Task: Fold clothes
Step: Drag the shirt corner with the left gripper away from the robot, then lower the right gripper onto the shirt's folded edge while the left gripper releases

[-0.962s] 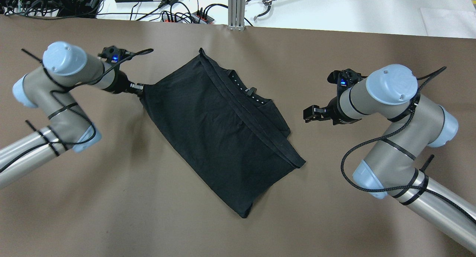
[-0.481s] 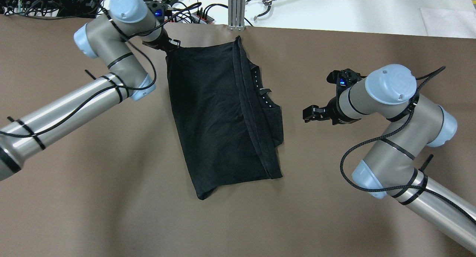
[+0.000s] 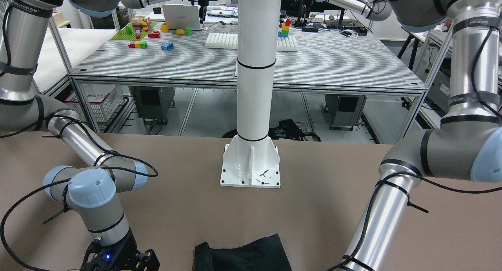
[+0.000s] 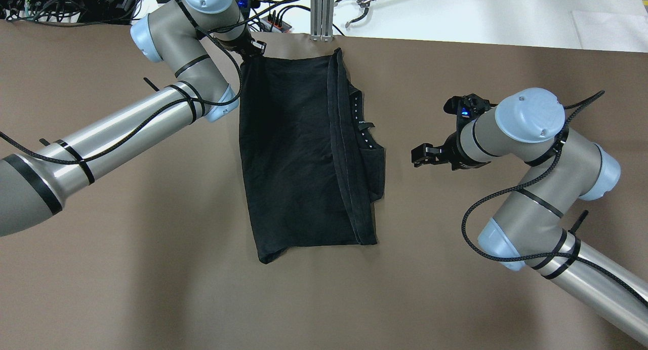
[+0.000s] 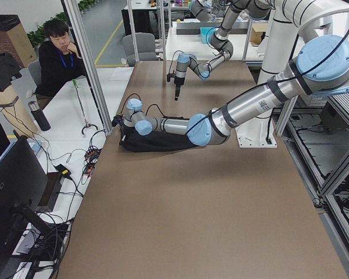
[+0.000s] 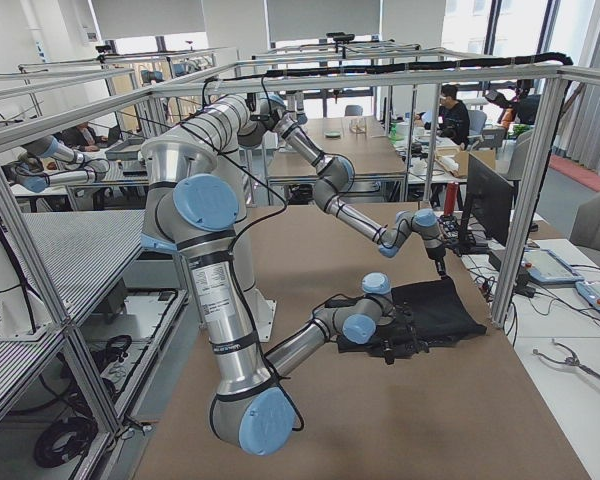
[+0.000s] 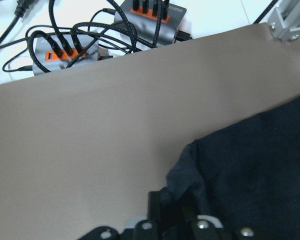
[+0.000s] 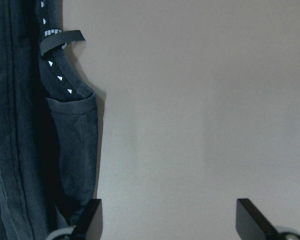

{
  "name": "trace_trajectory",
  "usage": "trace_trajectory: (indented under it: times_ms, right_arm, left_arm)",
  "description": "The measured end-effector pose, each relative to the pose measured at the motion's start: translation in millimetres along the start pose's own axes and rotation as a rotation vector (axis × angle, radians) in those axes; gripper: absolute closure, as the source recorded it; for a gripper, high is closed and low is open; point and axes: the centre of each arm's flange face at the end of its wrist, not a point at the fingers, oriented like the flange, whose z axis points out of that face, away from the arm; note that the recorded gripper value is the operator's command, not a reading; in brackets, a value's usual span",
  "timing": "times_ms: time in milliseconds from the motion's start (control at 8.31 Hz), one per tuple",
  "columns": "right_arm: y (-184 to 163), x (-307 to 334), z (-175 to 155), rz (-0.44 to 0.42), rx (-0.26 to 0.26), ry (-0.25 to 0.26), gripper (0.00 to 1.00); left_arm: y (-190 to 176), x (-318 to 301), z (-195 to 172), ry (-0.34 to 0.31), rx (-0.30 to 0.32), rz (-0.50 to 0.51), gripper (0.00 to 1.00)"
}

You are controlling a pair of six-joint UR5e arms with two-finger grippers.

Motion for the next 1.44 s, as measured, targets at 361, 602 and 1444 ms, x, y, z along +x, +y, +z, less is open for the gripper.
trace_trajectory:
  times_ms: [361, 602, 1444]
  right_arm:
    - [3.1, -8.2, 5.4, 0.009, 0.000, 0.003, 0.08]
    - [14.0, -24.7, 18.7, 0.139, 0.004, 0.010, 0.10]
    - [97.2, -96.1, 96.2, 0.442, 0.173, -0.057, 0.75]
  left_arm:
    - [-4.5, -43.9, -22.6, 0.022, 0.043, 0.094, 0.05]
    - [7.6, -65.5, -36.0, 0.063, 0.051, 0.111, 0.05]
    - [35.1, -84.1, -37.7, 0.086, 0.056, 0.112, 0.05]
